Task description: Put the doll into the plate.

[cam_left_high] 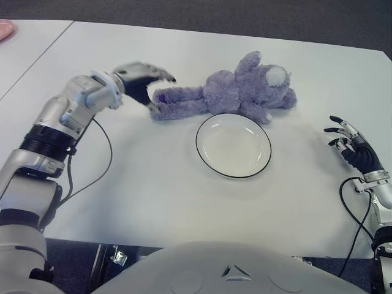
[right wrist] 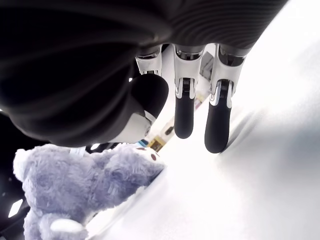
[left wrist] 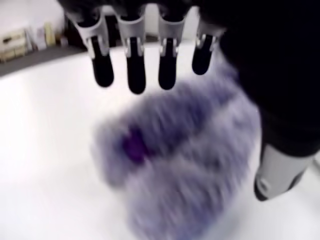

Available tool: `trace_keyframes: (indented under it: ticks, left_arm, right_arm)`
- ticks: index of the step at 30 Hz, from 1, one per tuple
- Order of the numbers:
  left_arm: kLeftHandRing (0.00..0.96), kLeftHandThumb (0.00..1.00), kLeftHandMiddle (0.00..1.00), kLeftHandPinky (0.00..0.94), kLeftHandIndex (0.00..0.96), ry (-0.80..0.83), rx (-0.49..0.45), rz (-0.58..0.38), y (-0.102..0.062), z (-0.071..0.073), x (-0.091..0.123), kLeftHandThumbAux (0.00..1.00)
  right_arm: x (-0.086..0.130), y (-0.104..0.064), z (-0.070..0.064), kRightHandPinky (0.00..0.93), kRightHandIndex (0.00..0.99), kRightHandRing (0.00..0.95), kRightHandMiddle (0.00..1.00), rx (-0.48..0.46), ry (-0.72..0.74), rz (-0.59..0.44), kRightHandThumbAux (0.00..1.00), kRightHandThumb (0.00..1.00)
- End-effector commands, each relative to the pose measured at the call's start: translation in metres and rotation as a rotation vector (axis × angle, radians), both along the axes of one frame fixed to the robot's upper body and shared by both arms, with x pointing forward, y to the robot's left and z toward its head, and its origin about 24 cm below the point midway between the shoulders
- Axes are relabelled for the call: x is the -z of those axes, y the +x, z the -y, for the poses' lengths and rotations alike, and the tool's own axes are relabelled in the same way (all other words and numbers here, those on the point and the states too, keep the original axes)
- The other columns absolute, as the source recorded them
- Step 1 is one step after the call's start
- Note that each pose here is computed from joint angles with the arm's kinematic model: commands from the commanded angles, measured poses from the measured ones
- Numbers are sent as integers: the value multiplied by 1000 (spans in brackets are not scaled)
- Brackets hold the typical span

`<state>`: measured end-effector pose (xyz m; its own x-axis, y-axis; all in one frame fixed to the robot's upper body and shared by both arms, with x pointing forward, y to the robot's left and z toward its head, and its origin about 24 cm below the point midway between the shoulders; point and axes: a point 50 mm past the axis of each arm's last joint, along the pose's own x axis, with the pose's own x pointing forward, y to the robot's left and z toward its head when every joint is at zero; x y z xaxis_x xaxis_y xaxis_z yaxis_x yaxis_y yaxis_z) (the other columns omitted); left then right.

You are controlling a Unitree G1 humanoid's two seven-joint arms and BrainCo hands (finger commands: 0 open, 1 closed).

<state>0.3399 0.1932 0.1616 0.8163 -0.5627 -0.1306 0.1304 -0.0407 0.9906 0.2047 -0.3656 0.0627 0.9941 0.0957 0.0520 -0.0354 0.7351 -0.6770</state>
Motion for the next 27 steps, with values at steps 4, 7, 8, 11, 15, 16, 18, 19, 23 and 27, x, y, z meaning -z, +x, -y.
trace_keyframes:
  ticks: [4,7,8,11,15,16,18,19,23,27]
  left_arm:
    - [288,199,273,310,208,-348,-224,457,5,-50,-59,711]
    - [319,203,303,349,230,-373,-219,497,4,-50,-63,698]
    - [330,200,313,367,237,-377,-219,504,5,-50,-63,695]
    - [358,184,343,387,260,-405,-227,565,4,-52,-61,685]
    - [372,167,361,373,273,-429,-226,600,3,-52,-61,649]
    - [373,166,363,371,274,-435,-223,604,4,-52,-62,643]
    - [373,165,365,361,275,-440,-220,608,4,-52,-62,623]
    - [373,165,365,360,275,-441,-219,609,4,-52,-62,620]
    - [365,172,361,352,277,-513,-190,608,14,-40,-64,580]
    - [346,167,344,334,279,-578,-184,534,31,-22,-51,545]
  right_arm:
    - [74,-29,-26,415,85,206,59,58,183,-234,747,1000]
    - [75,-27,-26,416,89,206,60,63,186,-240,747,1000]
    - [76,-27,-26,416,90,206,60,63,187,-241,748,1000]
    - [78,-23,-28,417,103,211,68,62,197,-249,747,1000]
    - [78,-22,-29,418,116,216,77,59,193,-252,746,1000]
    - [79,-21,-29,418,117,217,78,57,189,-252,746,1000]
    - [79,-20,-30,418,122,220,81,55,185,-252,746,1000]
    - [79,-19,-30,418,123,220,82,56,184,-252,746,1000]
    - [78,-17,-32,418,136,228,87,40,169,-247,745,1000]
    - [78,-15,-33,417,145,231,91,38,165,-242,744,1000]
